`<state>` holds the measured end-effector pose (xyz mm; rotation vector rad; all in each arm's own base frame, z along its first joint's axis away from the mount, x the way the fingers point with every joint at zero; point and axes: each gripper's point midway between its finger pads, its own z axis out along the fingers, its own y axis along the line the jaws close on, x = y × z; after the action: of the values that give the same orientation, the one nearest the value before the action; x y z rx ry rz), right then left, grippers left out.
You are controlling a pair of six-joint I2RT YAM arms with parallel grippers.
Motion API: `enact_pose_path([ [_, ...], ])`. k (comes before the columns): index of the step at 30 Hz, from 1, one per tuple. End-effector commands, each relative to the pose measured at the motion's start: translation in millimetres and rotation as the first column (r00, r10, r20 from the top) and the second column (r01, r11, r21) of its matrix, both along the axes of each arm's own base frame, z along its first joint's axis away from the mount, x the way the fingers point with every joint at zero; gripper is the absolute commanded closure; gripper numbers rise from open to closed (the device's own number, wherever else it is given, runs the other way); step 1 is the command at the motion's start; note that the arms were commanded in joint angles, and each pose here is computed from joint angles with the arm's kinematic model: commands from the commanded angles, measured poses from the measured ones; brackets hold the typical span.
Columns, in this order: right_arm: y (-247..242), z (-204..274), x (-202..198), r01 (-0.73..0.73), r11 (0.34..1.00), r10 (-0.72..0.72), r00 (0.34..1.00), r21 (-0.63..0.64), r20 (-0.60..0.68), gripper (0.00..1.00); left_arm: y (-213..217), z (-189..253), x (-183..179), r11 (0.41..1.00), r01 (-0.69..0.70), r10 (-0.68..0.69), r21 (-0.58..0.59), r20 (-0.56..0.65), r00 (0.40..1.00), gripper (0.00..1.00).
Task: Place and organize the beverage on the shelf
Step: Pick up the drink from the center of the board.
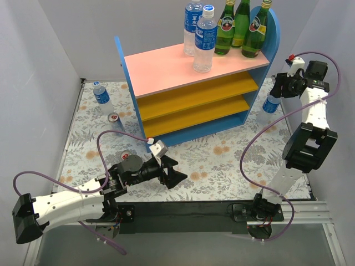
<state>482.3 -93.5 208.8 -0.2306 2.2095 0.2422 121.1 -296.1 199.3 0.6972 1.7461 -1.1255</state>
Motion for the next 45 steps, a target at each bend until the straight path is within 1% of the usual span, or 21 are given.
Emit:
enact_pose_path([
  [1,-1,6,9,-0.012,1.000,0.012,1.000,-0.008,0.024,0.39,-4,18,-1,0.999,0.016,-0.015,-0.044,0.020,1.000,0.23],
  [2,-1,3,9,-0.010,1.000,0.010,1.000,-0.005,0.017,0.43,-4,19,-1,0.999,0.016,-0.015,-0.046,0.021,1.000,0.23],
  [7,1,-1,6,-0.023,1.000,0.023,1.000,-0.005,0.010,0.55,-4,21,-2,0.998,0.021,-0.020,-0.052,0.020,1.000,0.23],
  [10,2,6,4,-0.035,0.999,0.035,0.999,-0.021,0.027,0.91,-6,24,-3,0.998,0.032,-0.030,-0.053,0.037,0.999,0.23],
  [11,3,5,0,-0.037,0.999,0.038,0.999,-0.023,0.024,0.99,-6,24,-3,0.998,0.036,-0.034,-0.050,0.044,0.998,0.23],
  [14,7,24,-16,-0.061,0.996,0.066,0.996,-0.070,0.068,0.99,-9,29,-1,0.997,0.051,-0.045,-0.058,0.098,0.994,0.23],
  [15,10,19,-25,-0.072,0.995,0.076,0.995,-0.073,0.058,0.99,-11,27,1,0.997,0.056,-0.049,-0.053,0.112,0.992,0.23],
  [16,14,35,-35,-0.086,0.990,0.097,0.991,-0.108,0.094,0.99,-14,33,2,0.995,0.061,-0.050,-0.078,0.142,0.989,0.23],
  [18,23,30,-54,-0.115,0.988,0.124,0.988,-0.107,0.088,0.99,-18,34,3,0.993,0.086,-0.069,-0.075,0.203,0.977,0.22],
  [19,27,46,-65,-0.119,0.984,0.135,0.983,-0.129,0.124,0.99,-23,34,5,0.992,0.096,-0.074,-0.085,0.230,0.970,0.22],
  [20,31,47,-74,-0.135,0.981,0.153,0.980,-0.140,0.127,0.99,-27,33,6,0.991,0.116,-0.092,-0.071,0.279,0.956,0.22],
  [25,66,45,-130,-0.242,0.960,0.260,0.958,-0.143,0.125,0.99,-50,36,16,0.986,0.152,-0.113,-0.070,0.391,0.913,0.20],
  [27,78,41,-147,-0.277,0.950,0.293,0.950,-0.141,0.111,0.99,-64,30,23,0.987,0.157,-0.128,-0.042,0.401,0.907,0.20],
  [28,89,41,-159,-0.299,0.944,0.316,0.942,-0.141,0.117,0.99,-69,34,26,0.986,0.156,-0.121,-0.052,0.416,0.901,0.20],
  [29,97,40,-167,-0.320,0.938,0.335,0.936,-0.133,0.112,0.99,-78,25,31,0.987,0.159,-0.132,-0.033,0.407,0.904,0.20],
  [31,119,44,-183,-0.378,0.917,0.393,0.911,-0.127,0.128,0.99,-89,29,33,0.984,0.174,-0.137,-0.048,0.427,0.894,0.20],
  [32,128,37,-192,-0.406,0.908,0.416,0.902,-0.107,0.113,0.99,-93,27,36,0.984,0.173,-0.136,-0.050,0.423,0.896,0.20],
  [33,138,42,-201,-0.429,0.897,0.441,0.888,-0.105,0.132,0.99,-102,20,39,0.983,0.179,-0.146,-0.041,0.413,0.899,0.20],
  [37,184,43,-227,-0.567,0.820,0.572,0.805,-0.077,0.158,0.99,-121,17,51,0.983,0.163,-0.115,-0.081,0.418,0.901,0.20],
  [43,236,55,-246,-0.721,0.690,0.717,0.672,-0.059,0.186,0.99,-147,10,72,0.988,0.123,-0.072,-0.094,0.425,0.902,0.20],
  [45,246,58,-248,-0.744,0.667,0.737,0.650,-0.046,0.183,0.99,-152,10,79,0.990,0.108,-0.059,-0.090,0.431,0.900,0.20],
])
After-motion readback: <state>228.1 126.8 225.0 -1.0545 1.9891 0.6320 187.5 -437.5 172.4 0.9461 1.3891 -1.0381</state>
